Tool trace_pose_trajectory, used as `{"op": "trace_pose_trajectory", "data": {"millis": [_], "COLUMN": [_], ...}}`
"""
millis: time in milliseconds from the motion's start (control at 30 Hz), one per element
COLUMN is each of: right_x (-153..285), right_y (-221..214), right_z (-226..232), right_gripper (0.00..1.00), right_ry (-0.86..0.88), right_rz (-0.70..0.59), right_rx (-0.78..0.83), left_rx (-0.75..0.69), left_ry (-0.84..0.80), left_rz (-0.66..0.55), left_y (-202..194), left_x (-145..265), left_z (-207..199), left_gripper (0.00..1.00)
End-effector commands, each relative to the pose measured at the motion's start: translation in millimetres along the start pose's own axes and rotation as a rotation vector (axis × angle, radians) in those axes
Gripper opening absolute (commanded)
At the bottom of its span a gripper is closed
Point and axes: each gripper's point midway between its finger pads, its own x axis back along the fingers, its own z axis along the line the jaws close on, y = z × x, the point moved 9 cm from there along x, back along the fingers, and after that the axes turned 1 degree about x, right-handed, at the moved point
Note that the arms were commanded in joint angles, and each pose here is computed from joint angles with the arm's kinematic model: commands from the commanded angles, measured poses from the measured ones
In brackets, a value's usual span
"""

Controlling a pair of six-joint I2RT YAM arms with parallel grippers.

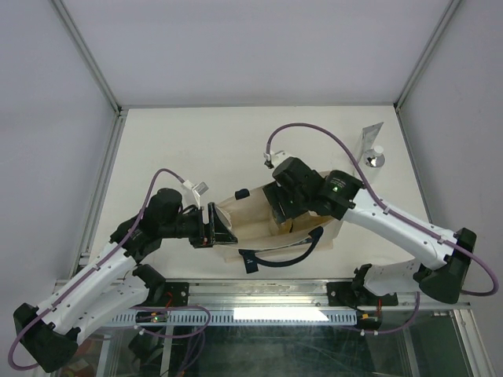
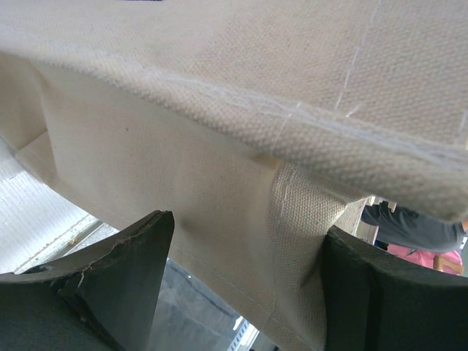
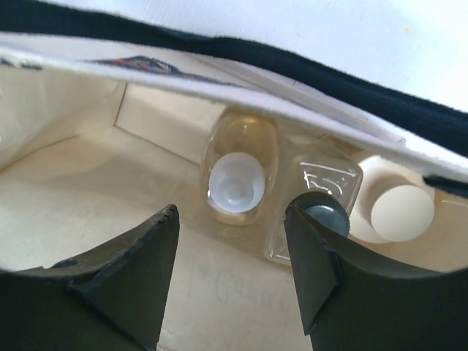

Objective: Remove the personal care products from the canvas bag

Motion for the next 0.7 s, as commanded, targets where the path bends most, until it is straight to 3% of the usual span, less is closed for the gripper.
{"op": "trace_pose_trajectory", "data": {"millis": [0,333,667], "right_x": [-7.2,-38.0,-64.7], "right_y": [18.0,8.4,-14.3], "right_z": [5.1,9.7,0.9], "right_gripper": [0.61,0.53,0.6], "right_ry": [-0.016,-0.04,-0.152], "right_rz": [-0.125,-0.034,0.109], "right_rx": [-0.024,0.036,0.098], "left_rx": [0.005,0.011,0.009], "left_ry": [0.05,0.063,0.072], "left_rz": [0.019,0.02,0.014], "left_y": [-4.7,-2.4,4.3], "left_x": [-4.6,-6.8,-11.2], "left_z": [11.2,11.5,8.3], "left_gripper": [0.72,0.72,0.73]}}
